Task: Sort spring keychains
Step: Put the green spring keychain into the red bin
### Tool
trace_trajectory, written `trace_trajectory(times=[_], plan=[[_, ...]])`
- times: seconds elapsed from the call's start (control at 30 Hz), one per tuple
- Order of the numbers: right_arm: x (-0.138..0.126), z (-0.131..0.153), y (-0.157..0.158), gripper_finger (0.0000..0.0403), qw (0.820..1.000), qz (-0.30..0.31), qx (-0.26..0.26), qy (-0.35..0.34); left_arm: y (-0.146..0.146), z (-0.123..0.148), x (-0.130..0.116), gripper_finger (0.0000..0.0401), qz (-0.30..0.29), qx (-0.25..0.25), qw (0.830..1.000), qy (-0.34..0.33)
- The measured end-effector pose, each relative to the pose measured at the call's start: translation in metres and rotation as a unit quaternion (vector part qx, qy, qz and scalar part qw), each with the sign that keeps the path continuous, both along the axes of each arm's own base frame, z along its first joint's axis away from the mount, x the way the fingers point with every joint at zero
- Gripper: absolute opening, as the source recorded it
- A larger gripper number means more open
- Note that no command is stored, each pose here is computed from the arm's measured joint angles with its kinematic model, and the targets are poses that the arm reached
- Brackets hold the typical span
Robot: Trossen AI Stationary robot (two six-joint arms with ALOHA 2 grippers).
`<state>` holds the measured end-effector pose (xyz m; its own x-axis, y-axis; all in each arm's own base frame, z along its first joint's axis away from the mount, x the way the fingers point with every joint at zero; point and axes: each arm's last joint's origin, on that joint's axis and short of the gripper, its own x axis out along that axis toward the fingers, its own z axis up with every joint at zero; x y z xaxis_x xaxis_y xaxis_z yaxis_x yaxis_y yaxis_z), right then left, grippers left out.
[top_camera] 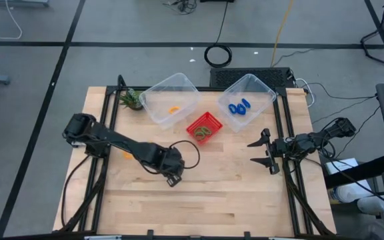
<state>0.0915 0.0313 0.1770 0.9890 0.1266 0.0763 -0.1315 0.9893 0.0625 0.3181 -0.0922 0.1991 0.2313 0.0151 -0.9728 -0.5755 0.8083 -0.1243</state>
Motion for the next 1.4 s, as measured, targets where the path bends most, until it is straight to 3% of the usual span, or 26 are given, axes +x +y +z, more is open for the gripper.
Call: trace_trajectory(times=[0.4, 0.57, 0.7, 0.93, 1.4], plan=[[0.0, 0.0, 0.0, 0.0256, 1.0, 0.0, 0.0, 0.0, 0.003, 0.036, -0.043, 0.0006, -0.022, 0.036, 0.997, 0.063], [0.0, 0.0, 0.0, 0.0256, 1.0, 0.0, 0.0, 0.0, 0.003, 0.038, -0.043, 0.0006, -0.031, 0.041, 0.996, 0.067], [0.0, 0.0, 0.0, 0.0256, 1.0, 0.0, 0.0, 0.0, 0.01, 0.051, -0.03, 0.0006, -0.038, 0.049, 0.997, 0.044], [0.0, 0.0, 0.0, 0.0256, 1.0, 0.0, 0.0, 0.0, 0.023, 0.071, -0.002, 0.0006, -0.05, 0.088, 0.993, 0.065], [0.0, 0.0, 0.0, 0.0256, 1.0, 0.0, 0.0, 0.0, 0.068, 0.082, 0.069, 0.0006, -0.092, 0.121, 0.986, 0.068]])
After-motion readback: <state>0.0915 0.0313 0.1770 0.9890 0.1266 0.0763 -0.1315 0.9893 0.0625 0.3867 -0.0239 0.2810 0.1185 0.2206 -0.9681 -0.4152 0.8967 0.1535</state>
